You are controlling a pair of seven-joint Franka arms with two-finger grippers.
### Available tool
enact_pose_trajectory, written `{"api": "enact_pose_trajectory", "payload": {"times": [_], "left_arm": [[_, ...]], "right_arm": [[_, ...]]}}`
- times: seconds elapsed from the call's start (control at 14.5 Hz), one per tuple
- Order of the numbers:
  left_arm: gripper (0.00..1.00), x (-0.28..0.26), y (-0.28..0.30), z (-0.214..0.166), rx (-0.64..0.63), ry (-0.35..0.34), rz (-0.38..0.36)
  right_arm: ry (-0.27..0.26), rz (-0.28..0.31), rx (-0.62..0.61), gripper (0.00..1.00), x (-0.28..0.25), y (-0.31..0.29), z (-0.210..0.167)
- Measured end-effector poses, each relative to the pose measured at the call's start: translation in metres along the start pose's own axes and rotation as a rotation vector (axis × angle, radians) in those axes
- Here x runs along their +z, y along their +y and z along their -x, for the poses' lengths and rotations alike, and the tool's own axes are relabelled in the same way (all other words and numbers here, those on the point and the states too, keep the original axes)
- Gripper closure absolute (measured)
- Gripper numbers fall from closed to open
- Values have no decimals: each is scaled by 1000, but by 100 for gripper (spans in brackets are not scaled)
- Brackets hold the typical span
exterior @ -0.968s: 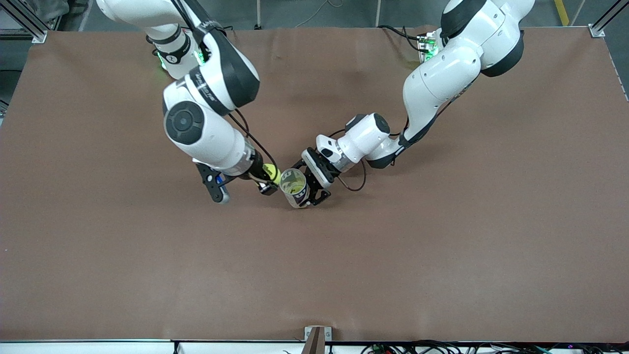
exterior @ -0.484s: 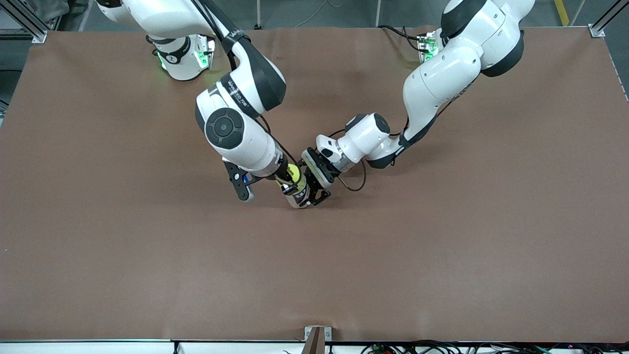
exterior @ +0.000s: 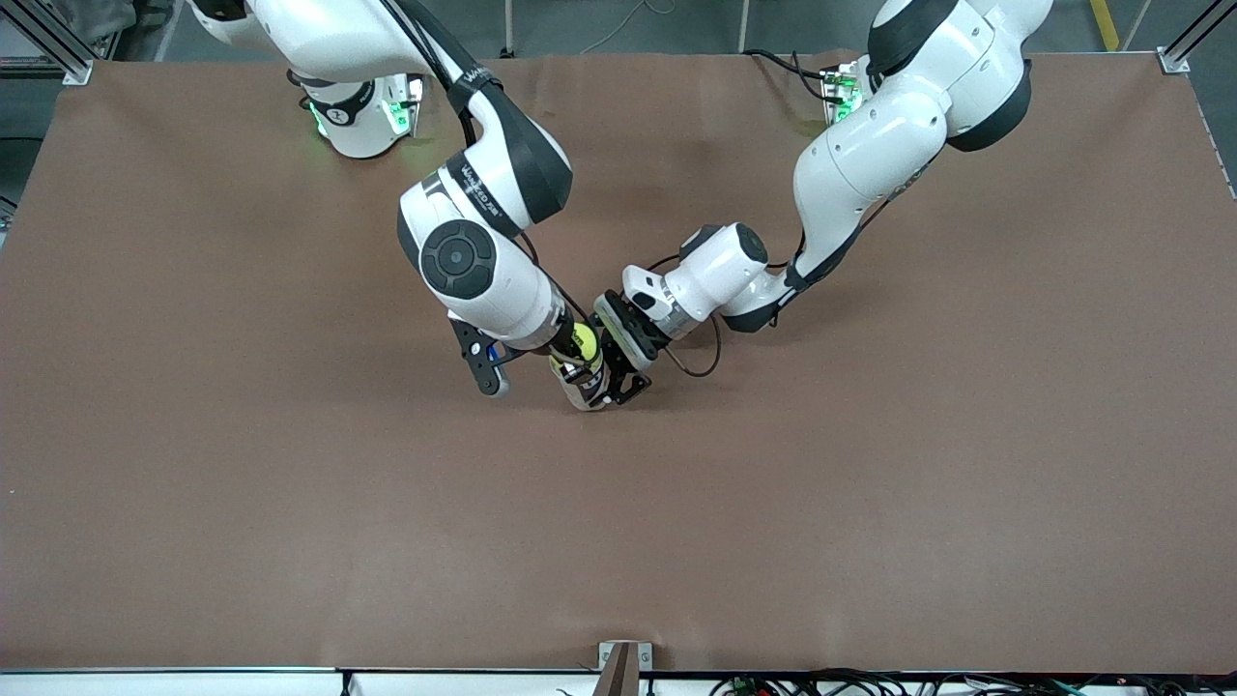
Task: Insert tennis ball vertically with right arm
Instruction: 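Drop the second ball into the can and open the right gripper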
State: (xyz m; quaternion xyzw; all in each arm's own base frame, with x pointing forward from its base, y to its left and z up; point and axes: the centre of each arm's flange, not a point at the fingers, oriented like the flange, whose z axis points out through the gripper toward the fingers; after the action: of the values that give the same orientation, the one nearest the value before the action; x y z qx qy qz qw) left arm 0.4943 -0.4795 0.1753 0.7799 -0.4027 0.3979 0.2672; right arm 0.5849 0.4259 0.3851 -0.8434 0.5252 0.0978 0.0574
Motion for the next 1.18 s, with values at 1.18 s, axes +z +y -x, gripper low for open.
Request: {"api": "enact_pose_trajectory", "payload": {"times": [1.18], "left_arm": [[16, -4, -12, -1, 8, 5, -12]], "right_arm": [[6, -70, -44, 0, -28, -18, -31]]}}
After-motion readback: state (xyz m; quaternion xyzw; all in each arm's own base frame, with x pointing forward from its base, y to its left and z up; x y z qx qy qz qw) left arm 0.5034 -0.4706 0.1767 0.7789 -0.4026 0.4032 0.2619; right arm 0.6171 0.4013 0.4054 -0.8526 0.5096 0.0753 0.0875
